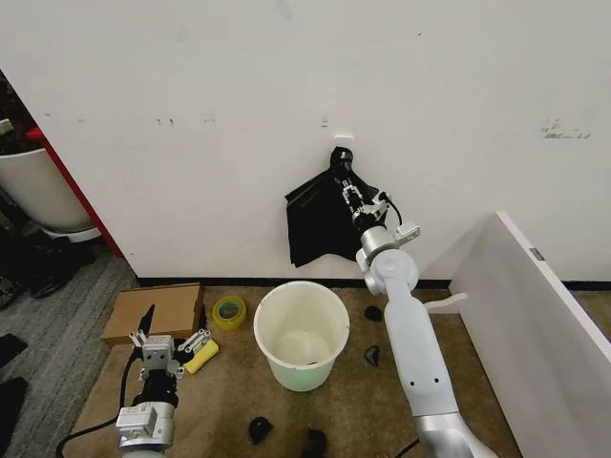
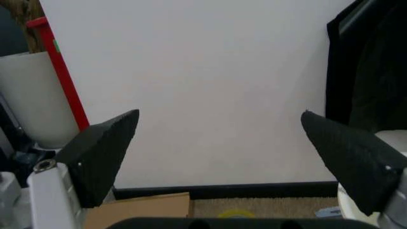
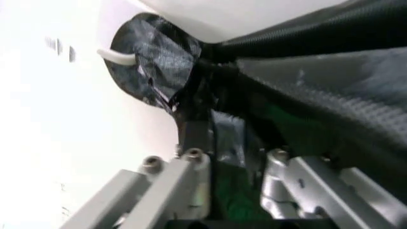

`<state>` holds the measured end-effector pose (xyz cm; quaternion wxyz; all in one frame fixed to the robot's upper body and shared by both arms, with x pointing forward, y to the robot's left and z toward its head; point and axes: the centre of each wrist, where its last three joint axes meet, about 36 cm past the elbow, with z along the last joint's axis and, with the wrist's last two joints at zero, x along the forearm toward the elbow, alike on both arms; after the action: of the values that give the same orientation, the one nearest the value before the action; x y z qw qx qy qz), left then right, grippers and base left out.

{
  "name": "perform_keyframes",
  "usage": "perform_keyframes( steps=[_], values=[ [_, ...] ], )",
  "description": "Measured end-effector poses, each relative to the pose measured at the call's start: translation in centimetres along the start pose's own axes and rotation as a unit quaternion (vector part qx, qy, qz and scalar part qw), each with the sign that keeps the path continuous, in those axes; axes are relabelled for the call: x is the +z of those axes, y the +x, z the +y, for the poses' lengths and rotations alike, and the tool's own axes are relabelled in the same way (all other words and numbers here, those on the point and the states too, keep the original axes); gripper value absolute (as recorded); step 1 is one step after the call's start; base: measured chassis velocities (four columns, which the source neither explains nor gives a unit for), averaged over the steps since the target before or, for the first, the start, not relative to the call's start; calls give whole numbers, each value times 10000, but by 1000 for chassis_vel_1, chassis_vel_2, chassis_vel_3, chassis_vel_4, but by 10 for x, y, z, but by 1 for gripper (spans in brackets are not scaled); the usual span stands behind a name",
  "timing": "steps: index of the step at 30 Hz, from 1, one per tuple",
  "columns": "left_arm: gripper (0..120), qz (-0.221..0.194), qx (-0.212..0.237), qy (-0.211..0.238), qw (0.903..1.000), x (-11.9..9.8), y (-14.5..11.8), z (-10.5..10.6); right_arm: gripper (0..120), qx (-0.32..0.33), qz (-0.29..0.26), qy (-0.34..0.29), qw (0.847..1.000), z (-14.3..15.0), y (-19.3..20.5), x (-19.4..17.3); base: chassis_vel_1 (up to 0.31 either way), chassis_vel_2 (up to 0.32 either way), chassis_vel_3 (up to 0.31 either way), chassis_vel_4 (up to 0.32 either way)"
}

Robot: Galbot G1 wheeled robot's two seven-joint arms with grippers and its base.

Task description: Place the garbage bag over the trash bin.

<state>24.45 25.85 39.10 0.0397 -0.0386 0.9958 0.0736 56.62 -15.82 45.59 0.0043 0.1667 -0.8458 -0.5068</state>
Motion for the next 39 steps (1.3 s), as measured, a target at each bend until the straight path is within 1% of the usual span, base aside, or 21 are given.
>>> perform_keyframes(
  steps=[1,2,4,10,15,16,22,23,26,28,30,34,39],
  values=[
    [100,2,-2,0,10000,0,0,0,6,1,6,11,10000,0,1,1,0,0,0,0],
    [100,2,-2,0,10000,0,0,0,6,1,6,11,10000,0,1,1,0,0,0,0],
    [100,9,-2,5,10000,1,0,-1,0,-5,20,28,10000,1,3,3,0,0,0,0],
    [100,8,12,20,10000,2,-1,-3,0,-20,140,188,9997,5,18,18,0,0,0,0],
    [100,21,25,32,10000,4,-2,-4,0,-36,288,365,9989,6,50,40,0,0,0,0],
    [100,21,25,32,10000,4,-2,-4,0,-36,288,365,9989,6,50,40,0,0,0,0],
    [100,5,52,53,10000,5,-4,-7,0,-19,394,670,9970,6,86,48,0,0,0,0],
    [100,5,52,53,10000,5,-4,-7,0,-19,394,670,9970,6,86,48,0,0,0,0],
    [100,-1,52,52,10000,6,-5,-7,0,3,451,880,9951,10,102,49,0,0,0,0],
    [100,4,47,51,10000,7,-6,-7,0,1,514,1184,9916,14,117,48,0,0,0,0],
    [100,2,46,52,10000,7,-6,-7,0,4,553,1298,9900,14,124,48,0,0,0,0],
    [100,-10,45,59,10000,7,-8,-8,0,40,703,1721,9826,12,156,51,0,0,0,0],
    [100,-21,45,67,10000,8,-9,-8,0,109,836,1954,9771,12,189,58,0,0,0,0]
  ],
)
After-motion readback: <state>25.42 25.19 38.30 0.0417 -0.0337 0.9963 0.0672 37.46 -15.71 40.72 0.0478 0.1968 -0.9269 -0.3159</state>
